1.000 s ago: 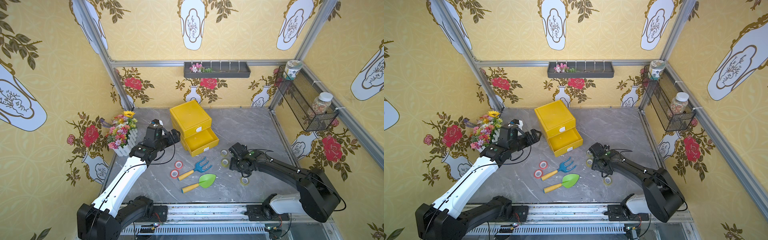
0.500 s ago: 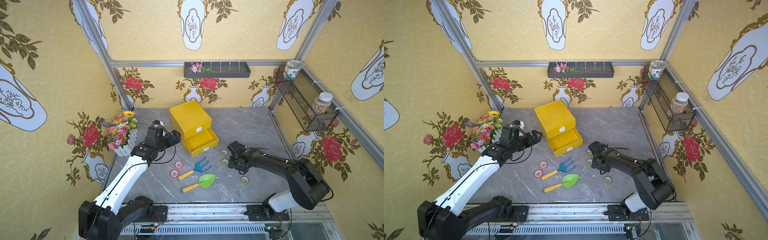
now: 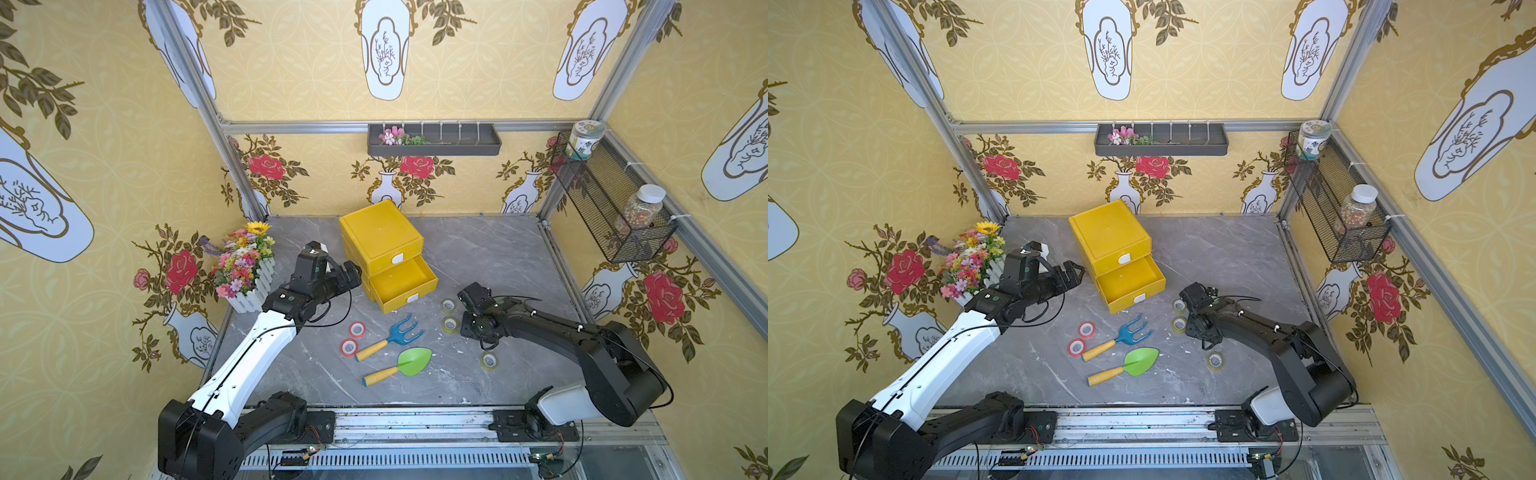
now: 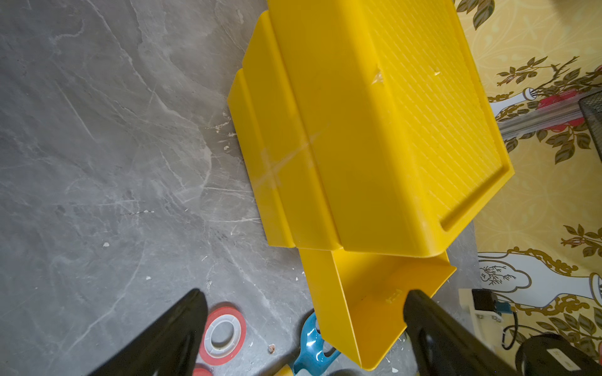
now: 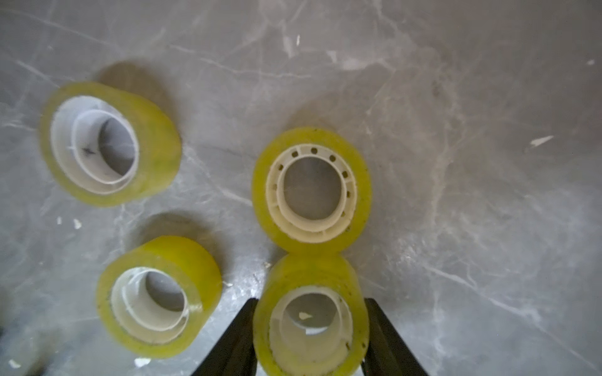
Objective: Place the transparent tape into the drawer according to color
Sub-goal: Pick up the tape at the center of the board, then place the tape in the drawer.
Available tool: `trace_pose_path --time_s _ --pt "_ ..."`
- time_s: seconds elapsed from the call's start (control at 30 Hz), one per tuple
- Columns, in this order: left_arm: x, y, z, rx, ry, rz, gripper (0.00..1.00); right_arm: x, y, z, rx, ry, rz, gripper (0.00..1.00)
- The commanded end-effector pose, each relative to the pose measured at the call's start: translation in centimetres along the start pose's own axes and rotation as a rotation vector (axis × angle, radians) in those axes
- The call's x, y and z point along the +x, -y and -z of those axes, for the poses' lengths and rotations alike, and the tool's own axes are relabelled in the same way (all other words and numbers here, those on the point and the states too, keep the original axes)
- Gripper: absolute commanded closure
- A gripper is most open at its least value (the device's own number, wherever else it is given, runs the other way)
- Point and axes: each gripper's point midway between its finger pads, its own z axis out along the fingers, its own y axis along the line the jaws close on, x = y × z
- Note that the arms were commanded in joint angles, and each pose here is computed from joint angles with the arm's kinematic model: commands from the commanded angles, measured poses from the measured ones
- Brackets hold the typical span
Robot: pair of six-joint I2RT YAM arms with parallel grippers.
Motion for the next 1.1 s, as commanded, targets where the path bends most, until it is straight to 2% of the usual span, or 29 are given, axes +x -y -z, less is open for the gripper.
trace_pose_path --time_s 0.0,0.2,0.37,0.47,0.63,0.8,1.07 --pt "-0.2 0.1 -0.2 0.008 0.013 -0.009 0.0 -0.4 -0.1 1.1 -0.012 0.015 0.002 0.53" --pt "-0.2 0.2 -0.1 0.013 0.012 -0.009 0.0 -1.8 -0.6 4.3 -0.052 0.075 0.001 0.56" --pt "-0.3 0.2 -0.1 0.017 0.015 -0.008 0.0 -4.5 -3.0 8.6 -0.126 0.179 0.057 0.58" --pt "-0.2 0.2 -0.2 0.015 0.013 -0.007 0.0 -6.2 -5.7 11.4 -0.163 0.249 0.12 0.59" --pt "-0.1 0.1 -0.3 0.013 0.013 -0.007 0.0 -8.6 -12.9 14.9 -0.281 0.339 0.249 0.6" --pt "0.1 -0.3 -0.3 0.002 0.01 -0.006 0.0 -10.4 -18.0 14.5 -0.342 0.344 0.318 0.6" --pt "0.3 -0.4 -0.4 -0.002 0.003 -0.005 0.0 -11.7 -22.2 10.5 -0.378 0.319 0.363 0.57"
